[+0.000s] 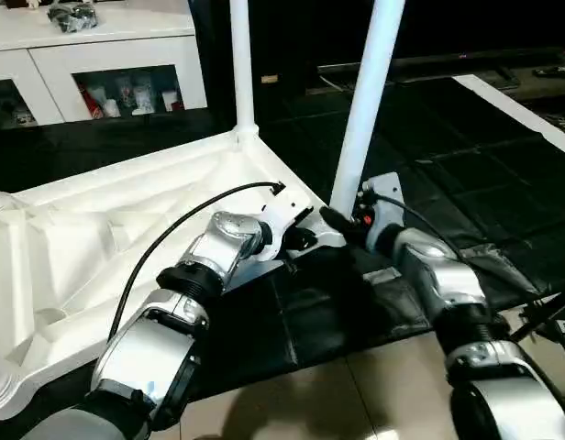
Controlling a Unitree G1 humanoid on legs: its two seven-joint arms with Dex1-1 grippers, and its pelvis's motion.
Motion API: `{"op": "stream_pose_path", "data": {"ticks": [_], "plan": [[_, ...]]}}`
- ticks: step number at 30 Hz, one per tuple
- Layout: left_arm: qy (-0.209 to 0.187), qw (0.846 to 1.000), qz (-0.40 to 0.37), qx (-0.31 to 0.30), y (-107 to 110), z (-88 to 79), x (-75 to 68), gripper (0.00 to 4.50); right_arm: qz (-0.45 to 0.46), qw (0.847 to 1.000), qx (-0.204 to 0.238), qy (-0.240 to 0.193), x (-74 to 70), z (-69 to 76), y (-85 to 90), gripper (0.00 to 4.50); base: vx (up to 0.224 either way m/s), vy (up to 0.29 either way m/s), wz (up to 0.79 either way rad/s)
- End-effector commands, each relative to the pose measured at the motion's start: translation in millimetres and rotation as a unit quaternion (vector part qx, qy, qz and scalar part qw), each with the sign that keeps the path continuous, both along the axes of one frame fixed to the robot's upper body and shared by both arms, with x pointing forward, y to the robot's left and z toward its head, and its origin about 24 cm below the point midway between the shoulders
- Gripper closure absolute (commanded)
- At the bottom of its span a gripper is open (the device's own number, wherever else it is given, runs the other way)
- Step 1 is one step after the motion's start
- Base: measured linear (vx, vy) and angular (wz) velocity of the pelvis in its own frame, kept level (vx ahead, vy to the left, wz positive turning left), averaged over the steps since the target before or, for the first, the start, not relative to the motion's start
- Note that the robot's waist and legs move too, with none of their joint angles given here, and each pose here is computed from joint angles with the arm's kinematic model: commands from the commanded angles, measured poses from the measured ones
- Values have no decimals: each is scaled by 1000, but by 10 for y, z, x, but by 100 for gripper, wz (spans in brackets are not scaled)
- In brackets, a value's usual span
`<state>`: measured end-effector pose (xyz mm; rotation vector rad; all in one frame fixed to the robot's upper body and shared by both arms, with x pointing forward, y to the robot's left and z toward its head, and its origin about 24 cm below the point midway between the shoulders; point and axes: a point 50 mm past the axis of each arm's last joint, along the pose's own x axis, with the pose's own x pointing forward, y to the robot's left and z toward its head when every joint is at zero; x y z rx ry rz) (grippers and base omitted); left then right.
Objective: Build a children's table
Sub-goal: Rotate leg to tighten
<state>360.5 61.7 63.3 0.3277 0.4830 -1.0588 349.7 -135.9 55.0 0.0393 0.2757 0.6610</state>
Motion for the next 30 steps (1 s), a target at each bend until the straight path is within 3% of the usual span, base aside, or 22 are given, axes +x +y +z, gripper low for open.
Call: {"op": "stream_pose_path", "data": {"ticks": [1, 5, 8, 11, 15, 17, 20, 23, 30], "plan": [[12, 998, -55, 8, -46, -25, -67, 450, 64, 998, -7, -5, -79, -25, 42, 89, 0, 0, 0], [30, 992, -117, 25, 45, -51, -137, 450, 143, 990, -4, -14, -199, 50, -129, 51, 0, 0, 0], [39, 984, -166, 41, 124, -59, -183, 450, 210, 978, 4, -10, -307, 126, -244, 51, 0, 0, 0], [46, 974, -215, 50, 179, -40, -221, 450, 265, 964, -16, -7, -382, 159, -342, 51, 0, 0, 0], [44, 966, -248, 61, 219, -10, -233, 450, 340, 940, -34, 7, -485, 169, -373, 51, 0, 0, 0], [54, 948, -307, 59, 252, 27, -293, 450, 383, 923, -41, 20, -517, 166, -381, 51, 0, 0, 0], [61, 940, -331, 57, 267, 44, -325, 450, 392, 919, -43, 23, -516, 163, -381, 51, 0, 0, 0], [74, 927, -364, 53, 283, 71, -368, 450, 413, 909, -30, 42, -529, 162, -364, 85, 0, 0, 0], [78, 916, -389, 64, 301, 82, -392, 450, 443, 894, -14, 64, -556, 142, -318, 135, 0, 0, 0]]}}
